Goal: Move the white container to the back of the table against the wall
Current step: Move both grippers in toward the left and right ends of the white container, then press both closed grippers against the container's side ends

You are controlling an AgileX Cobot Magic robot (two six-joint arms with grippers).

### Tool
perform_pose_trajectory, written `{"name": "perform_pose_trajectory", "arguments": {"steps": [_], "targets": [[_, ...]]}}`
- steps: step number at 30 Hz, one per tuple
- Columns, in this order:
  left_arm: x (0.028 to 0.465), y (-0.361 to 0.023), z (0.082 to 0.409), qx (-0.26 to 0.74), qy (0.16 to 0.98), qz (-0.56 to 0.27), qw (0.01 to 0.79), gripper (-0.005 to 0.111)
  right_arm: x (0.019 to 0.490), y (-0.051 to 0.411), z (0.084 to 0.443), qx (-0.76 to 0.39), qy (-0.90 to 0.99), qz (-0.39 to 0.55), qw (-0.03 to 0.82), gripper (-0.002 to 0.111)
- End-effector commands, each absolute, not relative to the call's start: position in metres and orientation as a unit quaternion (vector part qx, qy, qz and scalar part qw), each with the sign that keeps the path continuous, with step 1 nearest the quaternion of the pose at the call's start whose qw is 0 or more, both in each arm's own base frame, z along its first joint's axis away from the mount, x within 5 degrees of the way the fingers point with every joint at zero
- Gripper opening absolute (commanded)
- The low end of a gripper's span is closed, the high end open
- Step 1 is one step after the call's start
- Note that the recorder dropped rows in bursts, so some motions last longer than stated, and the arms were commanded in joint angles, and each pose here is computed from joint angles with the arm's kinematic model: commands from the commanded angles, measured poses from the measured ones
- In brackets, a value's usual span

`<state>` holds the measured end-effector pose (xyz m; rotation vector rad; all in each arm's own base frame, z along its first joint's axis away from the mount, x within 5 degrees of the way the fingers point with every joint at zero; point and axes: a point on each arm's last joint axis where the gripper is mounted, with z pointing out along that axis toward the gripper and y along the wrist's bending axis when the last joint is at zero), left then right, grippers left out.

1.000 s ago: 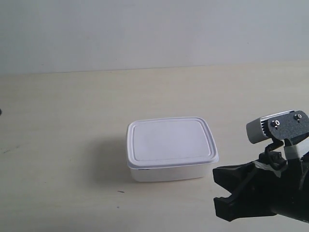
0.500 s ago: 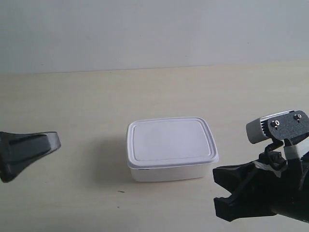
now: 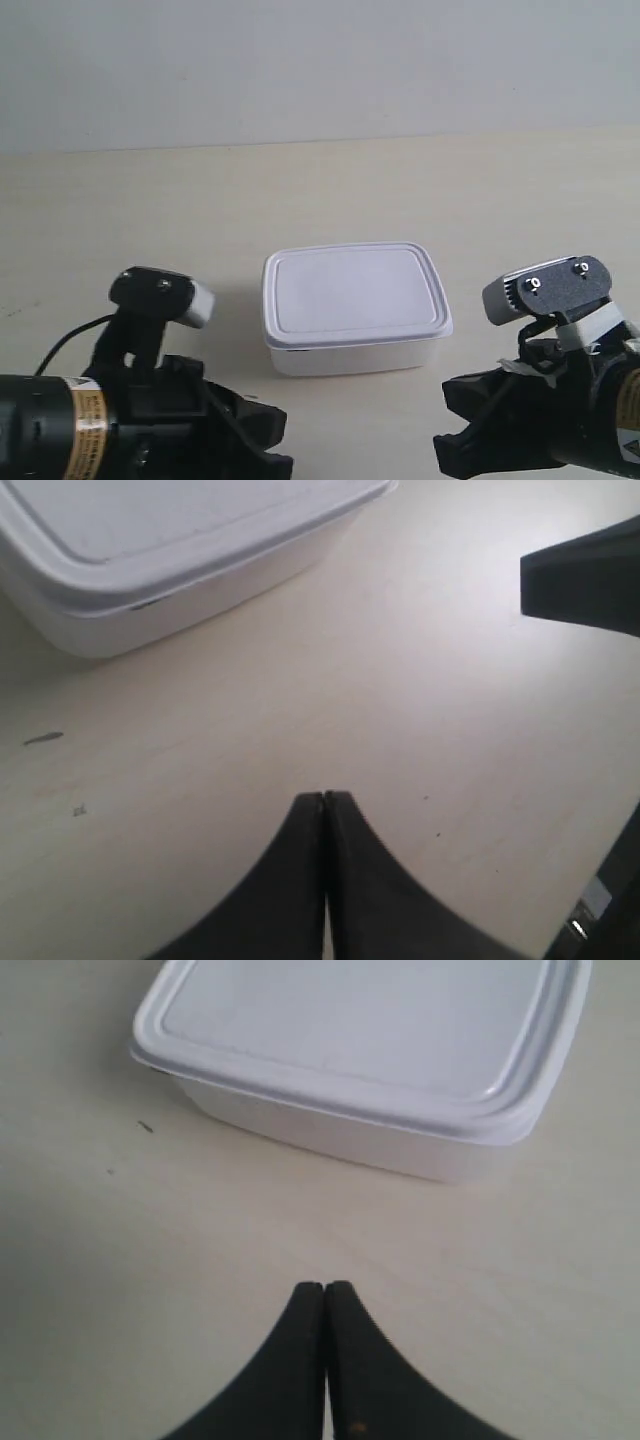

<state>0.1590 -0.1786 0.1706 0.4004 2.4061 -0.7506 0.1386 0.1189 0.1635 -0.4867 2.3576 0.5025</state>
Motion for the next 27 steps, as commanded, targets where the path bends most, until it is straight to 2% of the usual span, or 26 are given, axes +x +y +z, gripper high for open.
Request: {"name": "perform_pose_trajectory", "arguments": {"steps": [1, 7, 13, 27], "targets": [[0.176, -0.198, 0.149, 0.159, 0.920, -0.245, 0.261, 0.000, 0.151, 0.132, 0.158, -0.202, 0.905, 0.187, 0.325, 0.000], [0.202, -0.218, 0.134, 0.165, 0.932, -0.206, 0.250, 0.000, 0.172, 0.146, 0.154, -0.210, 0.915, 0.163, 0.303, 0.000], [0.221, -0.205, 0.130, 0.140, 0.937, -0.193, 0.256, 0.000, 0.187, 0.129, 0.153, -0.162, 0.927, 0.144, 0.306, 0.000], [0.241, -0.205, 0.125, 0.122, 0.934, -0.207, 0.266, 0.000, 0.196, 0.135, 0.141, -0.152, 0.931, 0.150, 0.297, 0.000]]}}
